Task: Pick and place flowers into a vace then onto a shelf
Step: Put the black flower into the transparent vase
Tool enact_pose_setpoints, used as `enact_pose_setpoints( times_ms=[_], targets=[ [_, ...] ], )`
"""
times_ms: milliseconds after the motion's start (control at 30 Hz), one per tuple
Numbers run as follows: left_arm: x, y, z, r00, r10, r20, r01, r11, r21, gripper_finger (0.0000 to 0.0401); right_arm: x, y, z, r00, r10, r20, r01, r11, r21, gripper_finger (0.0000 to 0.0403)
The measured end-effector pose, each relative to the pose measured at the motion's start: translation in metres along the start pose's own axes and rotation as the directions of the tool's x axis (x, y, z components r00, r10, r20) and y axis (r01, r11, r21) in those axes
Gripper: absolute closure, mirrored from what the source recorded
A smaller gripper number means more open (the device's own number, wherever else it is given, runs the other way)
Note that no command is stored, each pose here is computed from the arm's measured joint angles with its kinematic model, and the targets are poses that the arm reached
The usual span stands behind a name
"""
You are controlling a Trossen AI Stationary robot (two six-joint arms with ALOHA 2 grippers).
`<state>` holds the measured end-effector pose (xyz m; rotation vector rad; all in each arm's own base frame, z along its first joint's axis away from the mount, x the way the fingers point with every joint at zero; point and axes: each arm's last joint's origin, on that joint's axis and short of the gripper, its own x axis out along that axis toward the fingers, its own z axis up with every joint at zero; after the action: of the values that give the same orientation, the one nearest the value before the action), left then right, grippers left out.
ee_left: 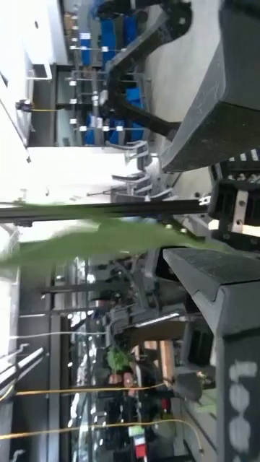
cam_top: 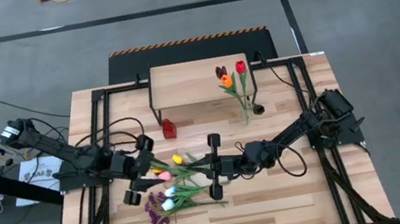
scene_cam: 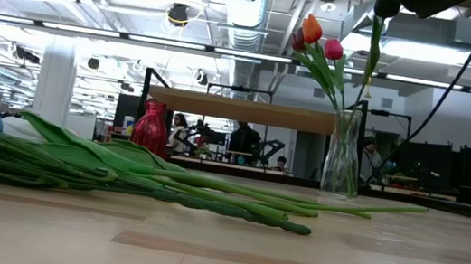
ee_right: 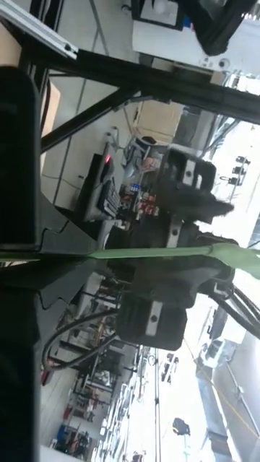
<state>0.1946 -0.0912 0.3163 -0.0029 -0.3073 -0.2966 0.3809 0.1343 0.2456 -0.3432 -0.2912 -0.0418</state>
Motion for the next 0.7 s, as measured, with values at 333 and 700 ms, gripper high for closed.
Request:
enact_pose_setpoints(
  times_ms=[333, 700],
  targets=[
    [0.029, -0.003, -0.004, 0.999, -0.003, -0.034, 0.005, 0.999, 0.047, 0.0225, 0.0, 0.001, -0.001, 1.0, 0.008, -0.014, -0.008, 1.0, -0.006, 0.0402],
    [0.026, -0.001, 0.009, 1.0, -0.001, -0.015, 0.002, 0.998, 0.067, 0.0225, 0.0, 0.002, -0.002, 1.0, 0.013, -0.026, -0.014, 1.0, -0.028, 0.0402]
  ],
)
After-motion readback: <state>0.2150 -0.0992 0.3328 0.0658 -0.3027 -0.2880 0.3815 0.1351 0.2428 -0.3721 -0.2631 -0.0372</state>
